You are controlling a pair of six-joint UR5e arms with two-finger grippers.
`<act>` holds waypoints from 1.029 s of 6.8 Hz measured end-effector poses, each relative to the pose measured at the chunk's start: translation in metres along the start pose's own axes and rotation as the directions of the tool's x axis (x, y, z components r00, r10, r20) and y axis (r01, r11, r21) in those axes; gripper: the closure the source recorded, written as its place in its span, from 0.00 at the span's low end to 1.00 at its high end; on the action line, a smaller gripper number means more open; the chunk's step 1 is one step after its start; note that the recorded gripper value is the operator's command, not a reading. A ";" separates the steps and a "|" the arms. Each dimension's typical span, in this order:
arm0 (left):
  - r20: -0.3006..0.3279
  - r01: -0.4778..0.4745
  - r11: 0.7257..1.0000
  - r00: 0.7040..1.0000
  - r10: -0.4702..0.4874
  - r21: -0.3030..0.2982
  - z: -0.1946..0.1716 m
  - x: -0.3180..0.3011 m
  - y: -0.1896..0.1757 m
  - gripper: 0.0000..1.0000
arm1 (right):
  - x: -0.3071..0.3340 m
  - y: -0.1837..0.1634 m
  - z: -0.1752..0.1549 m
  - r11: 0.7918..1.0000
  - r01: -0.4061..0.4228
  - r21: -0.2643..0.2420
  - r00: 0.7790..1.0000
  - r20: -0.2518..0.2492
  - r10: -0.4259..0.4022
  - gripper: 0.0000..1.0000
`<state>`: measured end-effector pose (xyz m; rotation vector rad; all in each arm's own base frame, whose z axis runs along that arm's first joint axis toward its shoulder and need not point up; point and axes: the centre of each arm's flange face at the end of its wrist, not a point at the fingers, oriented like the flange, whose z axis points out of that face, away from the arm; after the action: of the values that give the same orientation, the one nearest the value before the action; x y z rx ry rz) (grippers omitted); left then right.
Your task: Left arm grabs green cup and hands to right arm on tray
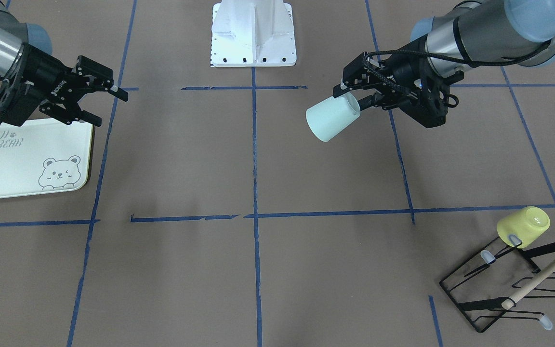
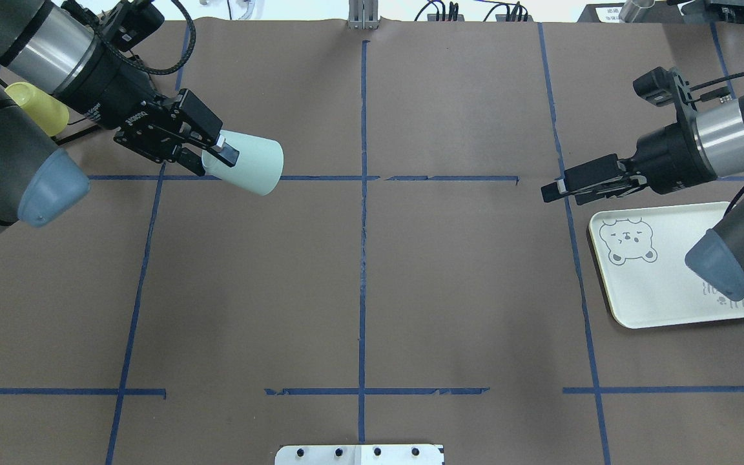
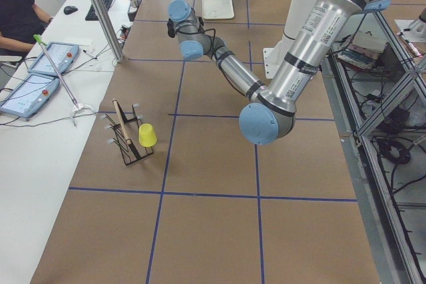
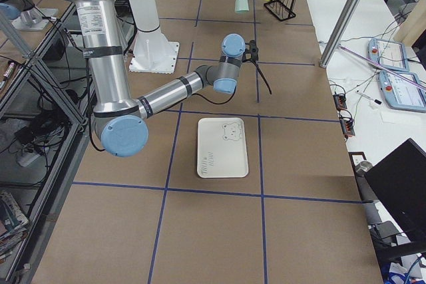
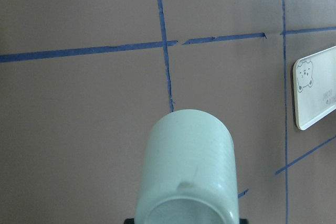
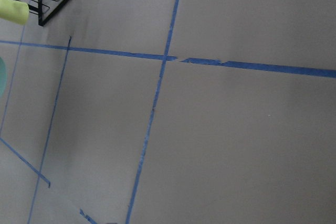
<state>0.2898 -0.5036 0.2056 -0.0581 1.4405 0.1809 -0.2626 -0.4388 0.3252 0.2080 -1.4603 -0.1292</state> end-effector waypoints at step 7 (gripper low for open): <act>-0.311 0.129 0.991 0.944 -0.113 0.031 0.044 0.008 0.044 1.00 | -0.110 0.001 0.038 0.982 -0.182 0.060 0.951 0.266 0.159 0.01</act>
<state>0.3271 -0.4531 0.2068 -0.1383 1.7481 0.0331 -0.3126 -0.4166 0.2219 0.1353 -1.7412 0.0485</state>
